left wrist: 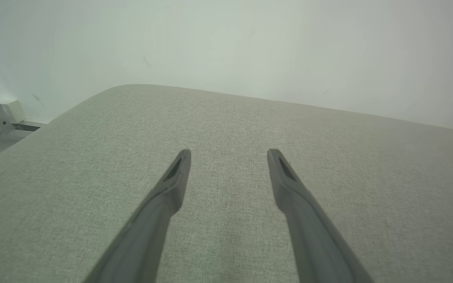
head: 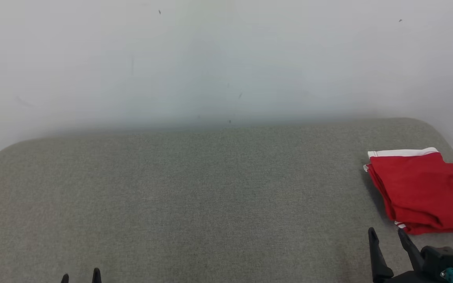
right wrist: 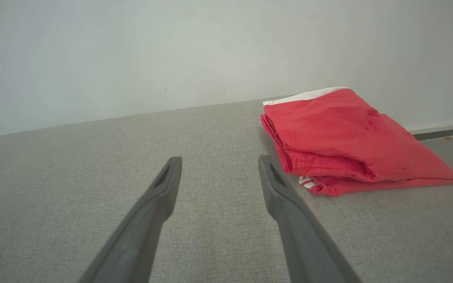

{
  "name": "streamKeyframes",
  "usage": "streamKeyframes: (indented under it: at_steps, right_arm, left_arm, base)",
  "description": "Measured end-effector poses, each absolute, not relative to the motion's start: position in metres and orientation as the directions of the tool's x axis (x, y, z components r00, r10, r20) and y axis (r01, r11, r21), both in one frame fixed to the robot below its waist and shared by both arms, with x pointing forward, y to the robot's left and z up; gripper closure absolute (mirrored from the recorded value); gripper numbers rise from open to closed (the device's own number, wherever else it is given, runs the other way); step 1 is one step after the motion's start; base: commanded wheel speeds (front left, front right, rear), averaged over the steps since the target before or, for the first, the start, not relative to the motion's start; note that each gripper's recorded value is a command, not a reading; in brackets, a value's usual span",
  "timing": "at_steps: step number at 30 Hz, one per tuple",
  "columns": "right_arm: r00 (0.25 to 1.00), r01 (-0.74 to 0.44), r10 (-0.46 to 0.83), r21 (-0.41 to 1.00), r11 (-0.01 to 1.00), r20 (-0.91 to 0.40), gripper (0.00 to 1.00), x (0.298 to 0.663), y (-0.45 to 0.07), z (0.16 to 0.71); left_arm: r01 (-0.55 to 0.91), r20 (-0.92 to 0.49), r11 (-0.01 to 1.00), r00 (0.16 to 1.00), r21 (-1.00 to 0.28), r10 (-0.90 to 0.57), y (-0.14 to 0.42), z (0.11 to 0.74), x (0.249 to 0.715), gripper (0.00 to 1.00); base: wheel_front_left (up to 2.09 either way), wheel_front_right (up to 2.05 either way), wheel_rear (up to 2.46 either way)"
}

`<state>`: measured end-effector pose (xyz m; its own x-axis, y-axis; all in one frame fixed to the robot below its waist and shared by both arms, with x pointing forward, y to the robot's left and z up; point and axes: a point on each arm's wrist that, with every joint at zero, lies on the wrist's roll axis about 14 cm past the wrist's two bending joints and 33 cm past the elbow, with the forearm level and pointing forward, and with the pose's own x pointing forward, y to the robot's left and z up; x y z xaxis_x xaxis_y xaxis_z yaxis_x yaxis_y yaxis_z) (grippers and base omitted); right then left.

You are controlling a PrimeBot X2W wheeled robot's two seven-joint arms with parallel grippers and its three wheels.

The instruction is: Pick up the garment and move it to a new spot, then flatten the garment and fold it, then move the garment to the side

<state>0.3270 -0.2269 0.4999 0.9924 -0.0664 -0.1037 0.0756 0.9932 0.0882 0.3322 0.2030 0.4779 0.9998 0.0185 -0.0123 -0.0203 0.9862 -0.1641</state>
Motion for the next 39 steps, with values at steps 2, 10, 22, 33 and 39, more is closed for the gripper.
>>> streamKeyframes:
  at_steps: [2,10,22,33,39]
  right_arm:
    - [0.994,0.07,-0.062,0.09,0.993,-0.095,0.0,0.325,-0.225,0.5]
    - [0.993,0.041,-0.027,0.125,0.991,-0.115,0.0,0.322,-0.212,0.489]
    - [0.992,0.027,-0.009,0.142,0.99,-0.128,0.0,0.321,-0.205,0.483]
    - [0.99,0.017,0.005,0.152,0.988,-0.144,1.0,0.321,-0.201,0.478]
    - [0.975,0.036,0.004,0.176,0.984,-0.223,1.0,0.311,-0.2,0.453]
  left_arm:
    - [-0.014,-0.02,0.987,1.0,-0.159,0.011,0.201,0.475,0.331,0.0]
    - [-0.004,-0.028,0.991,1.0,-0.136,0.0,0.199,0.472,0.329,0.0]
    - [-0.011,-0.036,0.99,0.999,-0.144,0.005,0.199,0.469,0.328,0.0]
    - [-0.019,-0.045,0.989,0.999,-0.149,0.012,0.198,0.466,0.328,1.0]
    - [-0.038,-0.115,0.983,0.993,-0.182,0.017,0.195,0.447,0.322,1.0]
  base:
    - [0.0,0.0,0.0]
    - [0.0,0.0,0.0]
    - [0.0,0.0,0.0]
    - [0.0,0.0,0.0]
    - [0.0,0.0,0.0]
